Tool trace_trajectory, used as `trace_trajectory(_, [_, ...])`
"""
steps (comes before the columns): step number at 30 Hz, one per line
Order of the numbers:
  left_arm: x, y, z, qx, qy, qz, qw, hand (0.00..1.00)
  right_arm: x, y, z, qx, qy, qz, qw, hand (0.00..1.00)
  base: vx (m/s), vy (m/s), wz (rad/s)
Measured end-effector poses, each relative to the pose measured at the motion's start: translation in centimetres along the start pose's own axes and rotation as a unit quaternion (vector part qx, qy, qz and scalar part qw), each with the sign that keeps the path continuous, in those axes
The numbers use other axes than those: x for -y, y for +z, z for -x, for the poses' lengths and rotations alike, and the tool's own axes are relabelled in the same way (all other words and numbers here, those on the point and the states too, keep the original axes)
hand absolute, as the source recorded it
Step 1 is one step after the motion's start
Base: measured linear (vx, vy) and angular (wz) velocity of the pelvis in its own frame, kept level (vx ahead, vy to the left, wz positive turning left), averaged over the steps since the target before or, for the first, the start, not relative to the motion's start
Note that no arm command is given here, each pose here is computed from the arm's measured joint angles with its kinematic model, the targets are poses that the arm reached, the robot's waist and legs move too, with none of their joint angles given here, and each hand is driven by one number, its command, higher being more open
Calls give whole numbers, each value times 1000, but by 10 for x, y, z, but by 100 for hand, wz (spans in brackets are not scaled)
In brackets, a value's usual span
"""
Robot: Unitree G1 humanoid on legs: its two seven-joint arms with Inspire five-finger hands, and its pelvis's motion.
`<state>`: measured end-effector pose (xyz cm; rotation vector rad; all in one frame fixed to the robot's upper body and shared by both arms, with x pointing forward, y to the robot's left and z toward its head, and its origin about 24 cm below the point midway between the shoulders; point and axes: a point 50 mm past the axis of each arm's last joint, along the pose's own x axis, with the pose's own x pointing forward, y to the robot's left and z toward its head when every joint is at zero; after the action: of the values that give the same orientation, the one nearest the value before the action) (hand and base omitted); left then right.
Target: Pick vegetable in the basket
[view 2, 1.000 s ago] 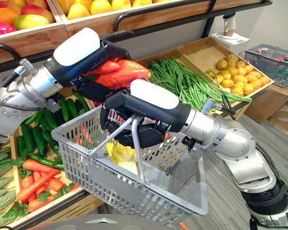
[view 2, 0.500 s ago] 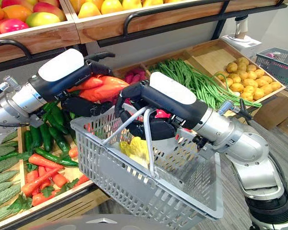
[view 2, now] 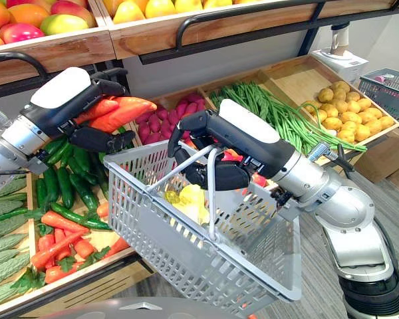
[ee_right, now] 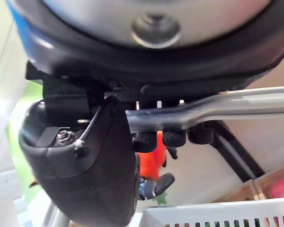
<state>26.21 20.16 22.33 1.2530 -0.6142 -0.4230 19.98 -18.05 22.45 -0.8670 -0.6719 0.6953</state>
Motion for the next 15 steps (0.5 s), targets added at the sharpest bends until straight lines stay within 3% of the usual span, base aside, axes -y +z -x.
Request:
trace_trajectory(7, [45,28,-23,83,-122,19,989,0,2,9,-16,47,13,7,999,0,-2,-2,-9])
trace_trajectory(15, [61,53,-54,171,-194,-27,966,0,17,25,-30,84,28,60,994,0,-10,-18,-19])
